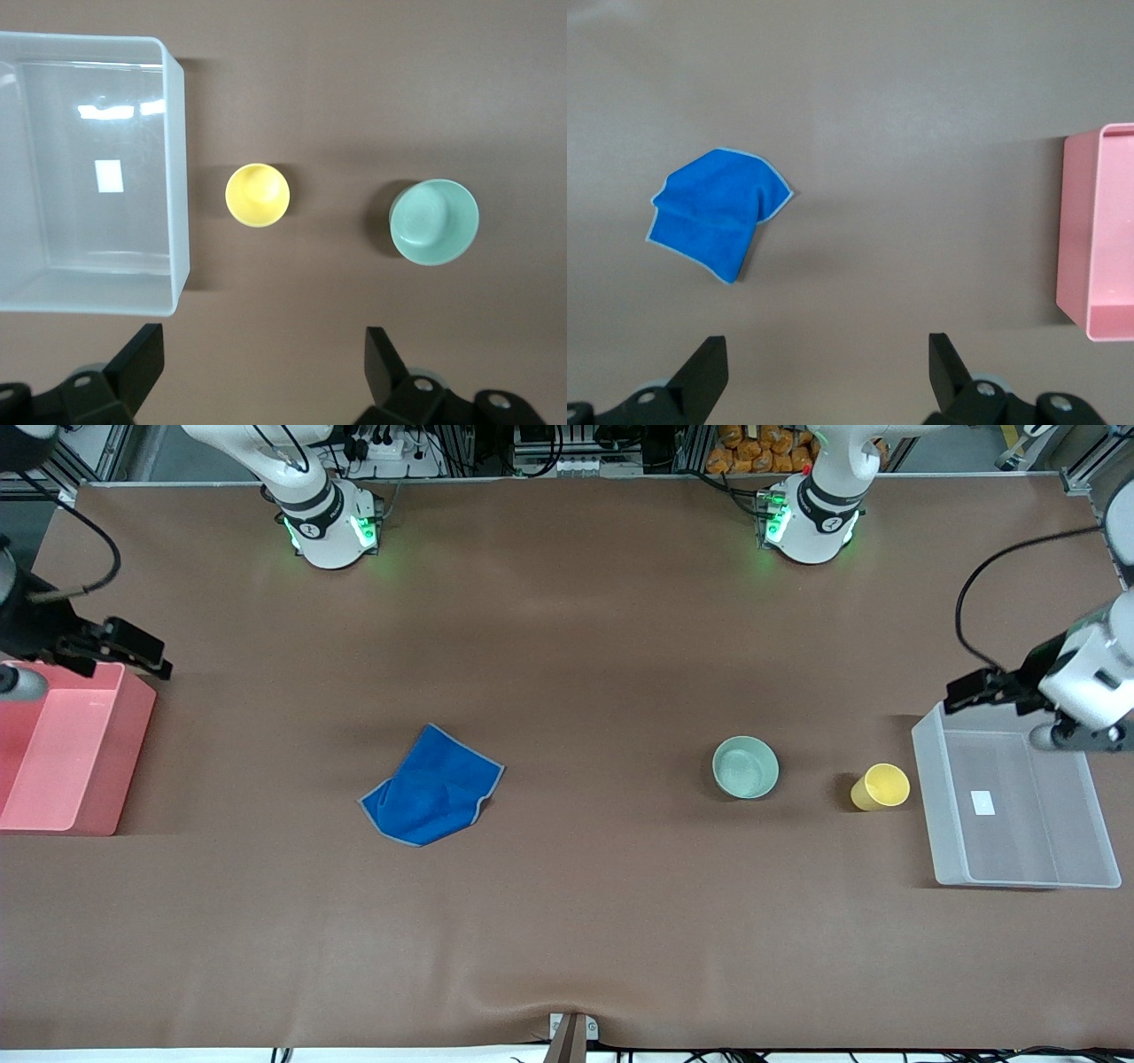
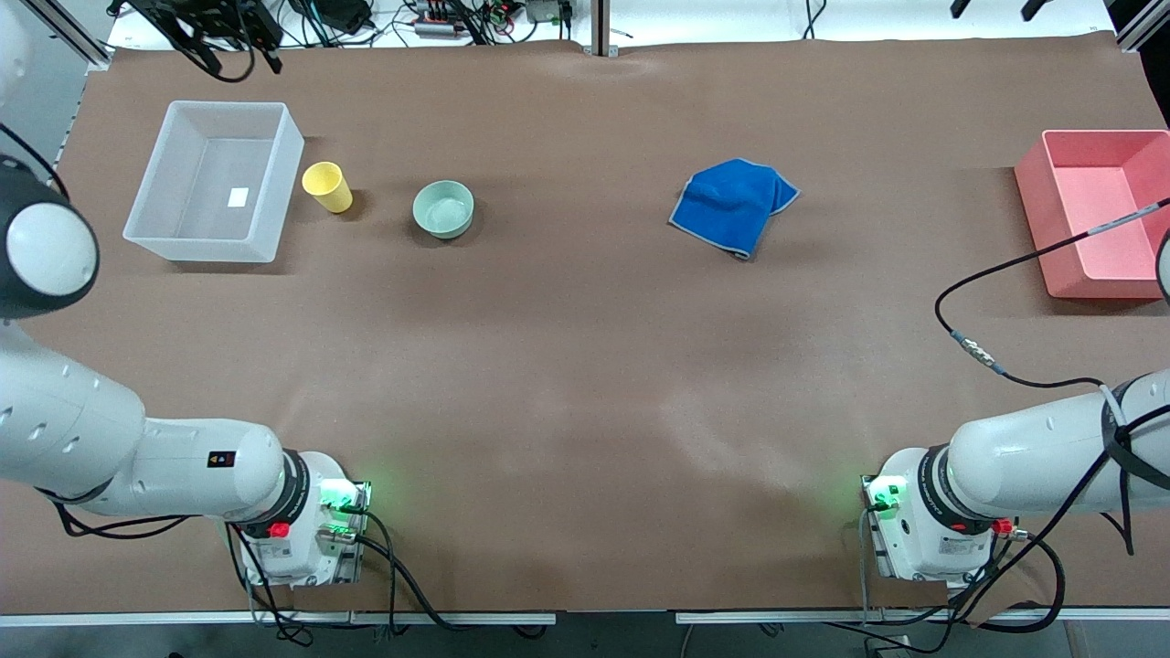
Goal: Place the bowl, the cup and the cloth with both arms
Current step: 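Move the left gripper to the yellow cup while the right gripper reaches the cloth, then grasp the yellow cup with the left gripper while the right gripper grasps the cloth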
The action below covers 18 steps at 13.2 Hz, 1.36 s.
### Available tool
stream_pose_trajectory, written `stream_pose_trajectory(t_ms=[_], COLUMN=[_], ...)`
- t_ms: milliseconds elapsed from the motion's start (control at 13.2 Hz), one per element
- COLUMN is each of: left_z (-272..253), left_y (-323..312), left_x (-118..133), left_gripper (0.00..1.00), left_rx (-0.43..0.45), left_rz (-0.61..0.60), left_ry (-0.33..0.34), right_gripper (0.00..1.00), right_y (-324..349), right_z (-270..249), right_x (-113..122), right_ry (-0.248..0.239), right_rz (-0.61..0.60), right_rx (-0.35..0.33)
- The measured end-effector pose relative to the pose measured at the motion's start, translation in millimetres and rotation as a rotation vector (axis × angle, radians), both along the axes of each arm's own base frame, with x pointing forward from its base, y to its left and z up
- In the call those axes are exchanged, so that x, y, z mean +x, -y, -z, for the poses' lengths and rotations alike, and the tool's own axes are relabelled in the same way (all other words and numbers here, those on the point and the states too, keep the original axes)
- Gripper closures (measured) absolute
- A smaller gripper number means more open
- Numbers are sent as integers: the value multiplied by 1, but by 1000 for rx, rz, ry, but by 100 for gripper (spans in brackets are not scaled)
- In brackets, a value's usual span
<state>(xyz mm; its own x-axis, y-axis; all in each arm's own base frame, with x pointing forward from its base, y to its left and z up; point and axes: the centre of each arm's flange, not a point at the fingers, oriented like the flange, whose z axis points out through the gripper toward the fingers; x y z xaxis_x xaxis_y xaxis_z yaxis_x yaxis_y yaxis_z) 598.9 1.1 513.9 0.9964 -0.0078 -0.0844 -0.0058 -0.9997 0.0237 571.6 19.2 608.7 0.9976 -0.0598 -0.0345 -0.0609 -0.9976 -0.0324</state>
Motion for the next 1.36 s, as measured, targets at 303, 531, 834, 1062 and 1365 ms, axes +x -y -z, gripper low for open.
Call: stream_pose_trajectory(t_ms=[303, 531, 834, 1062, 1365], left_z=[75, 118, 161, 187, 210], left_y=[-4, -11, -18, -25, -29], left_x=[14, 14, 28, 32, 31], left_gripper=[0, 0, 4, 15, 23], left_rx=[1, 4, 8, 10, 26], left_rz=[-12, -27, -37, -48, -38], left_ry=[37, 36, 59, 52, 35], right_gripper=[0, 0, 0, 0, 0], right_y=[-19, -46, -84, -94, -95], right_z=[60, 98, 149, 204, 264], right_x=[27, 42, 62, 81, 94], right_ry=[-31, -53, -53, -52, -34], right_rz=[10, 50, 172, 286, 456], right_rx=[1, -4, -12, -16, -14])
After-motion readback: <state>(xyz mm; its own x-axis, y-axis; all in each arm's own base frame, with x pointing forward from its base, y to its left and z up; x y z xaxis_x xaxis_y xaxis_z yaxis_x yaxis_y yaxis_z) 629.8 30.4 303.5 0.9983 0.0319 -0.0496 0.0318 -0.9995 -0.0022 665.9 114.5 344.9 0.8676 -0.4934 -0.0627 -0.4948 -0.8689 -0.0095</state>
